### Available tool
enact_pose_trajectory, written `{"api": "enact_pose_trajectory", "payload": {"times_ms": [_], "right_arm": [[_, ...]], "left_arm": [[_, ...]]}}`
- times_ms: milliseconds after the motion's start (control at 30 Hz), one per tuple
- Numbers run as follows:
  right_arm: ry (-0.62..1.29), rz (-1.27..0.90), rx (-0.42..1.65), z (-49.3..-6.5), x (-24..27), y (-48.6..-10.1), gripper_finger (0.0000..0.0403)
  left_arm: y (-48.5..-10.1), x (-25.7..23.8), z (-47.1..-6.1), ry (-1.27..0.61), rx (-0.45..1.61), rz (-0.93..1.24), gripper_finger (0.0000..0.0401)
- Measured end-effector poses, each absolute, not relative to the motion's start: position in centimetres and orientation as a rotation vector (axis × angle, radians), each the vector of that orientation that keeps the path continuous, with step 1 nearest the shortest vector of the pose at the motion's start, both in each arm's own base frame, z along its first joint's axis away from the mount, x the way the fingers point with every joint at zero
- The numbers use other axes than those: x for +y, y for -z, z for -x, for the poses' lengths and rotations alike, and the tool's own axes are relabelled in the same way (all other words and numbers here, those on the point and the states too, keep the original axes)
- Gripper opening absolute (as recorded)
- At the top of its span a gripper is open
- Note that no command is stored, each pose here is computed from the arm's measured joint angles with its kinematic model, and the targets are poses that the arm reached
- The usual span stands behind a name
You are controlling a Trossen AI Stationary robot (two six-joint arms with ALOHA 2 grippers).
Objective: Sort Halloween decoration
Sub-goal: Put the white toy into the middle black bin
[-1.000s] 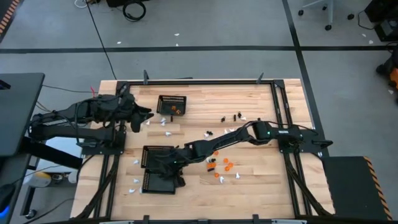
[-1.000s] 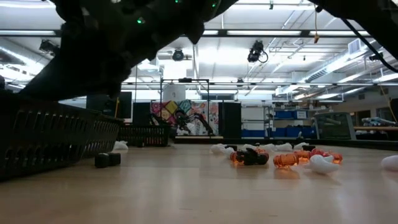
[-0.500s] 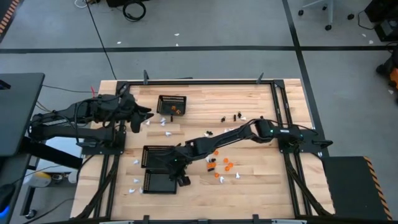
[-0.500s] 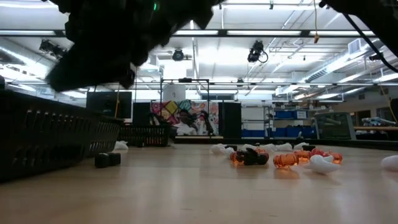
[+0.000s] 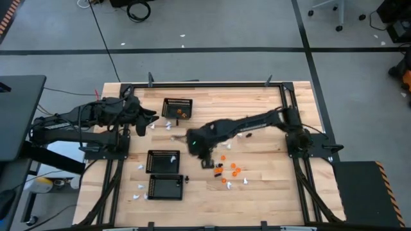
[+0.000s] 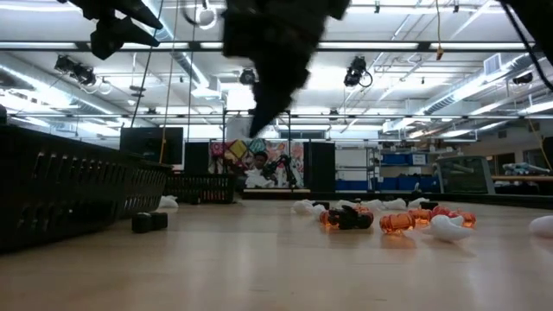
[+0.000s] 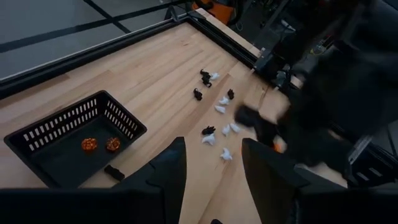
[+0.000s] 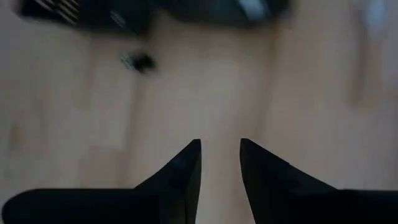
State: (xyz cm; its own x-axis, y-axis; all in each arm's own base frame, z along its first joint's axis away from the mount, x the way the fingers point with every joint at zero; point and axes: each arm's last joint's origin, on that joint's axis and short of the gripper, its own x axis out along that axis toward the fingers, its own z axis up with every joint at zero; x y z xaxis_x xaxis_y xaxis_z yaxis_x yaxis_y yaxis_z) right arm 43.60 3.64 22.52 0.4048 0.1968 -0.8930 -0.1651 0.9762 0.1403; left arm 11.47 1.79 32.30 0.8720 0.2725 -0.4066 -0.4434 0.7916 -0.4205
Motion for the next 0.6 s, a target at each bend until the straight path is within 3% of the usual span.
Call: {"api": "enact_pose_trajectory", "payload": {"times_ms": [333,600], "right_arm": [[0.058,-0.076,1.201,-36.8,-3.4,-20.1,0.0119],[0.018,-0.083,1.256,-35.4,-5.5,-18.1,0.0200]], "left_arm": [[-31.6,2.0,-12.9,-0.428,0.395,0.530,0.0162],[-31.1,2.2,-14.2,-0.465,0.421,0.520,0.0162]]}}
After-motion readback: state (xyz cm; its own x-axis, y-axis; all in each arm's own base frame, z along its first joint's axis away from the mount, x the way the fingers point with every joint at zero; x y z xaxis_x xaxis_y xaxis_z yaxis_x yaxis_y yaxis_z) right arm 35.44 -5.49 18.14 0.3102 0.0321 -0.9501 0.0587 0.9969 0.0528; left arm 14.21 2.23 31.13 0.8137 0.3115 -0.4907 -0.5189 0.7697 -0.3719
